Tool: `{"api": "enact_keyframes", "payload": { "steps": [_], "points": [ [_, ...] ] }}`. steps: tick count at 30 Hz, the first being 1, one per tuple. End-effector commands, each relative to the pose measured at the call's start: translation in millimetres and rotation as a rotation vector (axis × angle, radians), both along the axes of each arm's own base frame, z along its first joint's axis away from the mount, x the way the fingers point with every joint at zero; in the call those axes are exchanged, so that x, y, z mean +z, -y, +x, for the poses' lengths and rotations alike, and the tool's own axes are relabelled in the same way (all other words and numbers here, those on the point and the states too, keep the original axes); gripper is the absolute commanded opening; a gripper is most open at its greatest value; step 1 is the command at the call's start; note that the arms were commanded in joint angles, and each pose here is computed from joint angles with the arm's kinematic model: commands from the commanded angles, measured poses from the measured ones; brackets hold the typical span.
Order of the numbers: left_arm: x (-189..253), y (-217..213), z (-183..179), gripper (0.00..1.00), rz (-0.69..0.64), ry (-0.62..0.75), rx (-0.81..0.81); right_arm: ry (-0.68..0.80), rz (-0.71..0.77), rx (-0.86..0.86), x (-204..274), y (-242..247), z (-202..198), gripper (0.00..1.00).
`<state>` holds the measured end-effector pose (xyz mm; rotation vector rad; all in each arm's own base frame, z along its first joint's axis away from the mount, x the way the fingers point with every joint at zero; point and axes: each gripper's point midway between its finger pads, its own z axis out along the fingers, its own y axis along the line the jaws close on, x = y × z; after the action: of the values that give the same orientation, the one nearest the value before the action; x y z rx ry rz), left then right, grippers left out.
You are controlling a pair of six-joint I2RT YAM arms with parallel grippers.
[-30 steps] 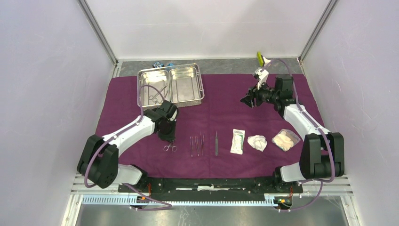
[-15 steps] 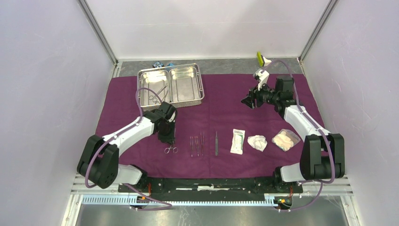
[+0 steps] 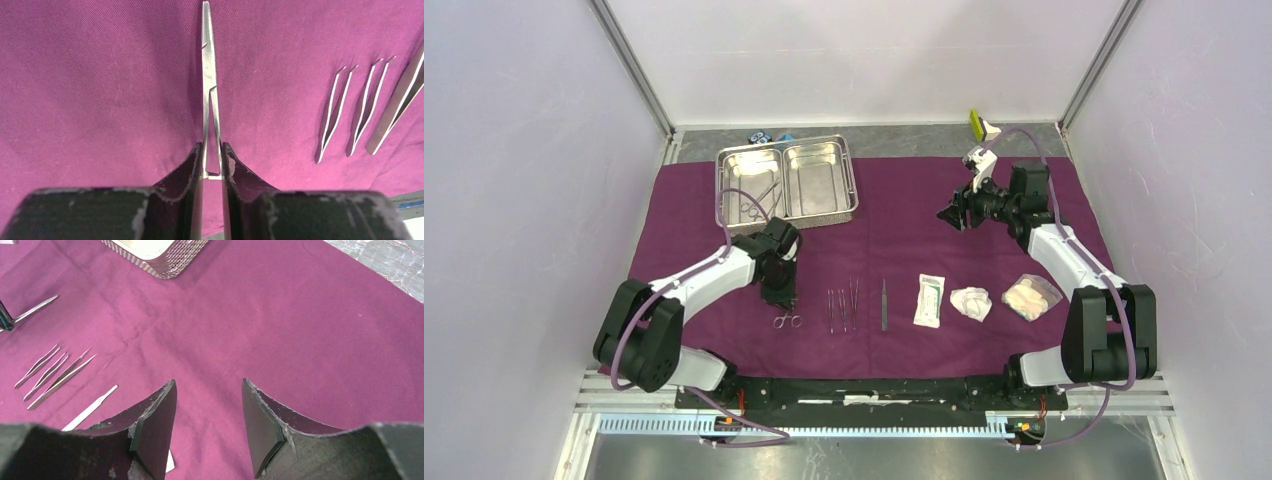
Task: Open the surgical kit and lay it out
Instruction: Place the medical item in the surgical kit.
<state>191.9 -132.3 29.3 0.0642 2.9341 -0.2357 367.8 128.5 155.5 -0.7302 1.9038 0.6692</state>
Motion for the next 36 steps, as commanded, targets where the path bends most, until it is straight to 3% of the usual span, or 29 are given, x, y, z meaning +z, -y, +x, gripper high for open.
{"api": "enact_keyframes", "payload": {
  "steps": [1, 17, 21, 36],
  "points": [
    [-3.3, 2.4, 6.7, 0.02, -0.006, 0.006, 0.043, 0.058, 0.011, 0.003, 15.2, 0.3, 5.0, 0.57],
    [-19.9, 5.3, 0.6, 0.04, -0.003, -0.062, 0.018, 0.03, 0.025, 0.023, 11.8, -1.7, 0.8, 0.57],
    [-20.8, 6.2, 0.0, 0.11, -0.008, -0.067, 0.015, 0.03, 0.021, 0.024, 8.7, -0.9, -3.2, 0.57],
    [-21.8, 7.9, 0.0, 0.25, -0.014, -0.073, 0.003, 0.035, 0.02, 0.03, 12.8, -0.9, -5.1, 0.56]
  ]
}}
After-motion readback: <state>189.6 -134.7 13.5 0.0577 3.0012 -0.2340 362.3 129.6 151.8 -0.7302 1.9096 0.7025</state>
